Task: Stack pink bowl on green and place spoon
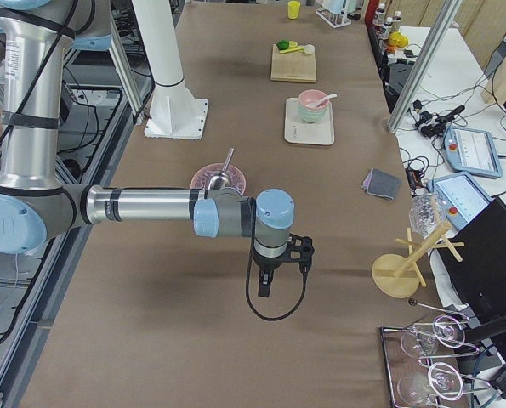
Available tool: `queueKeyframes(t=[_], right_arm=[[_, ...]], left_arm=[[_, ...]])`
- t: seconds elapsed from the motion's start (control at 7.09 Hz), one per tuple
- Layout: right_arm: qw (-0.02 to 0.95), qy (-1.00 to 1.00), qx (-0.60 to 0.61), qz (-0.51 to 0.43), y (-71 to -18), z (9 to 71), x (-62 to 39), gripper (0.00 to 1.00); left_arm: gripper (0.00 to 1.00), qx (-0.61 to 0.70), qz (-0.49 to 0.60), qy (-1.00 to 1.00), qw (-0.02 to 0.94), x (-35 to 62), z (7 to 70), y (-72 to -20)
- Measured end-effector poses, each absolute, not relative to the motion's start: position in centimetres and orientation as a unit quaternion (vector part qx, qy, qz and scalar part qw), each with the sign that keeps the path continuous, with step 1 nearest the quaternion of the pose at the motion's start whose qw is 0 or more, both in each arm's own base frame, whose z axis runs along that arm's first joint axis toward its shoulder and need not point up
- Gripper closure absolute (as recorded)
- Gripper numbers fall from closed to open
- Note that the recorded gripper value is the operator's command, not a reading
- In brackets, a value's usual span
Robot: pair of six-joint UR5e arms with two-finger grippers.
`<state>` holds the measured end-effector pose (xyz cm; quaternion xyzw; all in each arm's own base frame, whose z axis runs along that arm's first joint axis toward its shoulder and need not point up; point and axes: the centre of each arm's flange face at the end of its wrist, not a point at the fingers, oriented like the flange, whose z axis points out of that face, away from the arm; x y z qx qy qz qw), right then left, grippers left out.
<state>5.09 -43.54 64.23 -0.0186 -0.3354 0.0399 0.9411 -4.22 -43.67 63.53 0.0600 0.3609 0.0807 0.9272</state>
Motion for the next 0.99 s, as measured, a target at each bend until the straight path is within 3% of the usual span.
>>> queueKeyframes(t=[0.99], right_arm=[[0.941, -0.336, -0.023, 0.042, -43.13, 64.63, 5.07, 0.0]], left_arm=[[0.01, 0.056, 0.078, 0.36, 0.928, -4.31, 63.86, -43.47]])
